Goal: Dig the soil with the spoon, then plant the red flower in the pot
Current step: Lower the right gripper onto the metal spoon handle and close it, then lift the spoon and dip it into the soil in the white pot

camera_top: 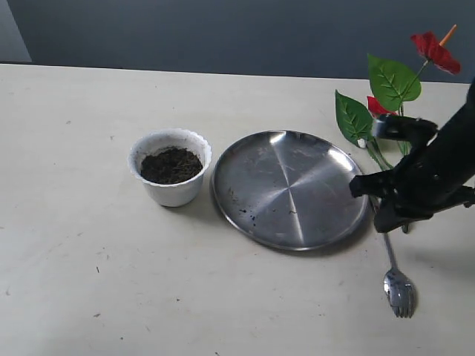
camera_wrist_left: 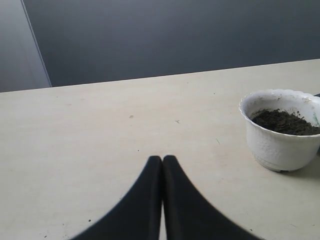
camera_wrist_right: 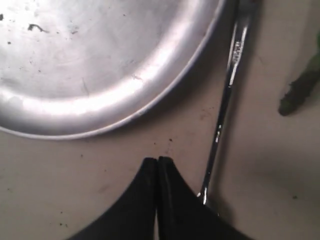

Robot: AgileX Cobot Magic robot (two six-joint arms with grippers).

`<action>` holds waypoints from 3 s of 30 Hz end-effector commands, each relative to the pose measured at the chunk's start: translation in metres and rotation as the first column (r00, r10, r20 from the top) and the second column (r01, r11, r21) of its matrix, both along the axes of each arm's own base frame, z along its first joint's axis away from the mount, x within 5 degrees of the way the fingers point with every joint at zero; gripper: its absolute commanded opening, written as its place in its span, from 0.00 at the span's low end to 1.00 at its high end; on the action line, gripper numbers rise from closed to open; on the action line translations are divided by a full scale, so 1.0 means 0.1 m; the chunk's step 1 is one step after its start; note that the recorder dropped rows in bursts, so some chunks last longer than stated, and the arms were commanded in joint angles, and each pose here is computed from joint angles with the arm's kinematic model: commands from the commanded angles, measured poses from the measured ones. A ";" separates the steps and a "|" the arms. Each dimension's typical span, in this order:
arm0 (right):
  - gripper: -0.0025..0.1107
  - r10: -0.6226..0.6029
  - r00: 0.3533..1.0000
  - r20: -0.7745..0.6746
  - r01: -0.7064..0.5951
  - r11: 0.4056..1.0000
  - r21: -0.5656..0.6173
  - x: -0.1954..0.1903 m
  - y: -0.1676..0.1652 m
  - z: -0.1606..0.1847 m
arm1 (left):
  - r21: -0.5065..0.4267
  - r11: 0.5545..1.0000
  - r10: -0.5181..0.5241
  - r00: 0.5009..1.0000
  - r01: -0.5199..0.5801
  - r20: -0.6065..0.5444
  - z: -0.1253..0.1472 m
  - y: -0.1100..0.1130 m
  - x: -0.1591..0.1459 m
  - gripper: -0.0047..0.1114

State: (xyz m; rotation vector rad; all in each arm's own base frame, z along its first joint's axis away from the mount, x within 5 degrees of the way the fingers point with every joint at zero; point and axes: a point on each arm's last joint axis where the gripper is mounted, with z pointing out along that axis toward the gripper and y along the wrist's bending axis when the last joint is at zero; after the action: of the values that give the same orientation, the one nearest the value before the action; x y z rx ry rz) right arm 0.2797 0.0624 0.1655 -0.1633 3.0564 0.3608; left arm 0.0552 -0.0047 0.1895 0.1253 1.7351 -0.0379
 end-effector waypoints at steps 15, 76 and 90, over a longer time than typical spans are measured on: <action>0.02 0.004 0.995 0.102 0.020 0.971 -0.238 0.10 0.08 -0.13 | -0.006 1.000 -0.006 1.000 0.006 0.017 0.02 0.00 0.00 0.05; 0.02 0.000 1.000 -0.010 -0.002 0.969 -0.249 0.03 0.07 -0.22 | -0.006 1.000 -0.006 1.000 0.006 0.017 0.02 0.00 0.00 0.05; 0.02 -0.032 0.919 0.392 0.017 0.999 0.040 0.03 0.24 0.58 | -0.006 1.000 -0.006 1.000 0.006 0.017 0.02 0.00 0.00 0.05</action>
State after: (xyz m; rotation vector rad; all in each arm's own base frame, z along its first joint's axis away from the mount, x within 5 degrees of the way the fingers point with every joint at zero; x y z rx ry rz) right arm 0.2747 0.0777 0.2143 -0.1455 2.7931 0.1962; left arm 0.0552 -0.0047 0.1895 0.1253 1.7351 -0.0379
